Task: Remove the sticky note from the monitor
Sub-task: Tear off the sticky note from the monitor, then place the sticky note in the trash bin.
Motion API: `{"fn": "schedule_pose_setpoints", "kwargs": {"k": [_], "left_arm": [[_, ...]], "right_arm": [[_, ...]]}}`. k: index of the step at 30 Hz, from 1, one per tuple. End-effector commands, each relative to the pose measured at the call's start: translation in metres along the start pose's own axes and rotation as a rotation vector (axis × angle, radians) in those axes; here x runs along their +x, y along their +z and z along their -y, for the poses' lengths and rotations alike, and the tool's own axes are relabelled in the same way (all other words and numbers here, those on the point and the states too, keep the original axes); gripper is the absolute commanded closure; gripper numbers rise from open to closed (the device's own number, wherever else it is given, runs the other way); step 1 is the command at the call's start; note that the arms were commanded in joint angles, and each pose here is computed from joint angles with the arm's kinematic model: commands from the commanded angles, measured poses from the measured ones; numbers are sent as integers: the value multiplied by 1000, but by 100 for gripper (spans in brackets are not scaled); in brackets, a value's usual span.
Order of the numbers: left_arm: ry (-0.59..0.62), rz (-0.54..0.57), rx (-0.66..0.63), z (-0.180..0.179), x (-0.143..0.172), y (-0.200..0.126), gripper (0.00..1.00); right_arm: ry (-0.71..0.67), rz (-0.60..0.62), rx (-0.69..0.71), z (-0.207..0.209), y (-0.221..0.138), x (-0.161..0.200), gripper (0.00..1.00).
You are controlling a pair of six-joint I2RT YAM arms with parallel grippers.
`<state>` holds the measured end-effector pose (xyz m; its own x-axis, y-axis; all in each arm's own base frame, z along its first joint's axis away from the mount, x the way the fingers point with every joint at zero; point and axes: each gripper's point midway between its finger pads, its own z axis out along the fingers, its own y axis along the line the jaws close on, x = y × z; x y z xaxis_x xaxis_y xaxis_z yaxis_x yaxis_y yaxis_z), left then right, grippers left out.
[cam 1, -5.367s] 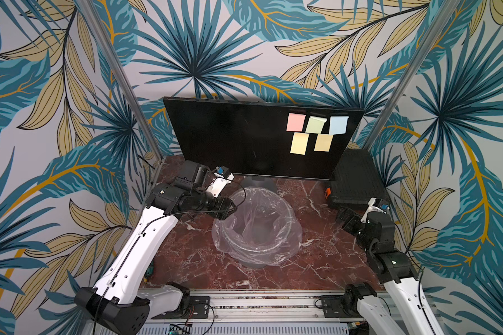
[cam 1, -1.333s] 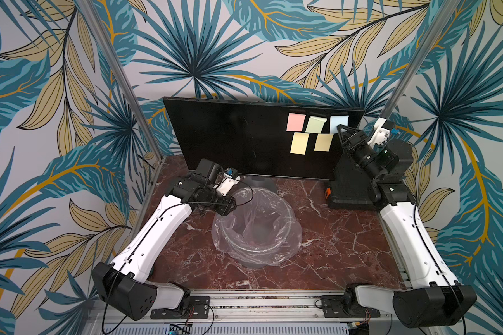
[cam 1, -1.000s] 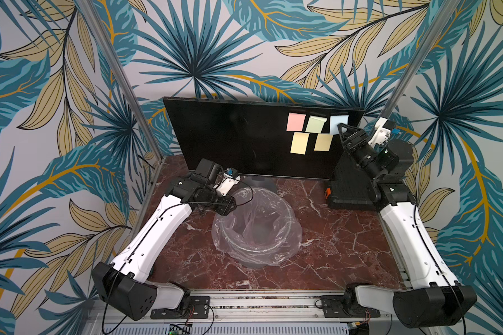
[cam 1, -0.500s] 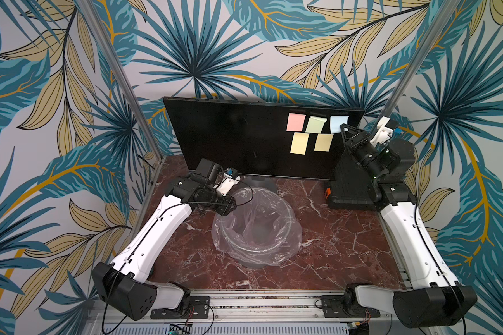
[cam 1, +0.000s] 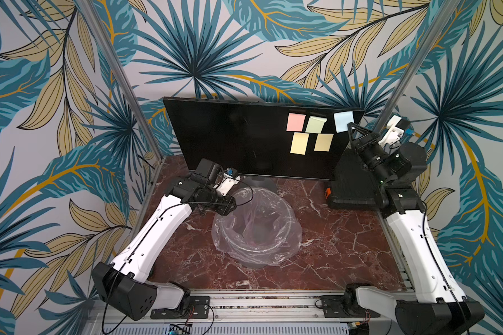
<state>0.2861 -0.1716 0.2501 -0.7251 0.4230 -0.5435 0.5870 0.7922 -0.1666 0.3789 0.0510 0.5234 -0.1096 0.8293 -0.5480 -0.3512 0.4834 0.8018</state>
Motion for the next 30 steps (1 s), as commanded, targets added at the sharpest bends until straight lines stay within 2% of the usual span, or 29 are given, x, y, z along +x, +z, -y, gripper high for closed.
{"fn": "schedule_pose_setpoints", "kwargs": {"k": [1, 5, 9, 16, 20, 27, 30], "left_arm": [[25, 49, -24, -1, -12, -12, 54], [26, 52, -30, -2, -12, -13, 54], [25, 53, -28, -1, -11, -13, 54], [27, 53, -31, -2, -11, -13, 54], [26, 51, -27, -1, -9, -12, 54], [29, 45, -17, 0, -9, -10, 54], [25, 40, -17, -1, -10, -8, 54]], "right_arm": [[-19, -7, -44, -23, -16, -3, 100], [-24, -55, -63, -33, -36, 8, 100], [-74, -150, -52, -36, -61, 41, 100], [-256, -438, 1, -24, -102, 137, 100], [-363, -633, -8, -13, -114, 207, 100], [-643, -864, 11, -4, -108, 301, 100], [-692, -929, 25, 4, -102, 332, 100]]}}
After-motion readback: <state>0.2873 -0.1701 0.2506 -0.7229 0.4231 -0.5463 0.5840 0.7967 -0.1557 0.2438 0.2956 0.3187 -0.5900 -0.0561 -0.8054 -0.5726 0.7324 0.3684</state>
